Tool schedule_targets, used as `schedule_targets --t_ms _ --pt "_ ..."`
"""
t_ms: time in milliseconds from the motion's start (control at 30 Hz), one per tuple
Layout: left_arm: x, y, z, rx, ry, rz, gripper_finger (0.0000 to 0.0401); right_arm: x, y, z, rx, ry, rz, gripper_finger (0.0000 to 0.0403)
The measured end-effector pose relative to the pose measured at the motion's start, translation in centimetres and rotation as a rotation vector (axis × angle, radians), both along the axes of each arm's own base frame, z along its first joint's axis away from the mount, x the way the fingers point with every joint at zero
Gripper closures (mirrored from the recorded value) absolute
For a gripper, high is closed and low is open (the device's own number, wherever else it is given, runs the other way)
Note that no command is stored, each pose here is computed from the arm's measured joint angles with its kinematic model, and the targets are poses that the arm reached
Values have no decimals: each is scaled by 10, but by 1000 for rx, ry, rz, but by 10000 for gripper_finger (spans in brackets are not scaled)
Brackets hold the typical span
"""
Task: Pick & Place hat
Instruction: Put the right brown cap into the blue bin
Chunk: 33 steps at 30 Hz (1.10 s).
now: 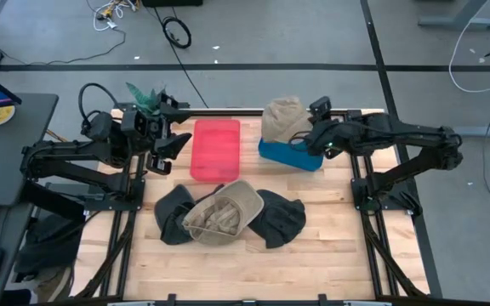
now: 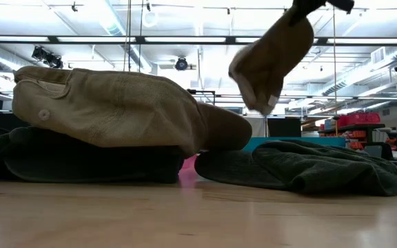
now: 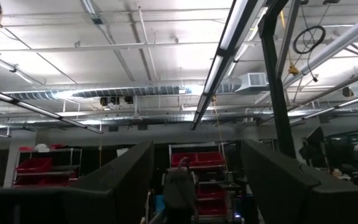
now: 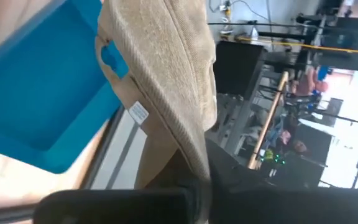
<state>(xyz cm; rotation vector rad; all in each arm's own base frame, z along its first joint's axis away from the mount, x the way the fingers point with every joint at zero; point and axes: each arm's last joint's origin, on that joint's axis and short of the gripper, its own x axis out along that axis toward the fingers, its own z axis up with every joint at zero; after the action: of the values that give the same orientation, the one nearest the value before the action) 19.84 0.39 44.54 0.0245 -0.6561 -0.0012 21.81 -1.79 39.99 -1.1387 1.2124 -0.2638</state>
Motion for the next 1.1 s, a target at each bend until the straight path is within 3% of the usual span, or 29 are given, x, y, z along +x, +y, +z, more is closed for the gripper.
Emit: schedule_targets --t_ms 333,667,1100 --pt "0 -4 0 18 2 -37 153 -6 2 -73 -43 110 89 398" --pt "0 -4 0 1 2 -25 153 -20 -14 -125 -74 147 75 398" --pt "0 -2 0 -55 1 6 153 -15 -40 -157 -163 111 76 396"
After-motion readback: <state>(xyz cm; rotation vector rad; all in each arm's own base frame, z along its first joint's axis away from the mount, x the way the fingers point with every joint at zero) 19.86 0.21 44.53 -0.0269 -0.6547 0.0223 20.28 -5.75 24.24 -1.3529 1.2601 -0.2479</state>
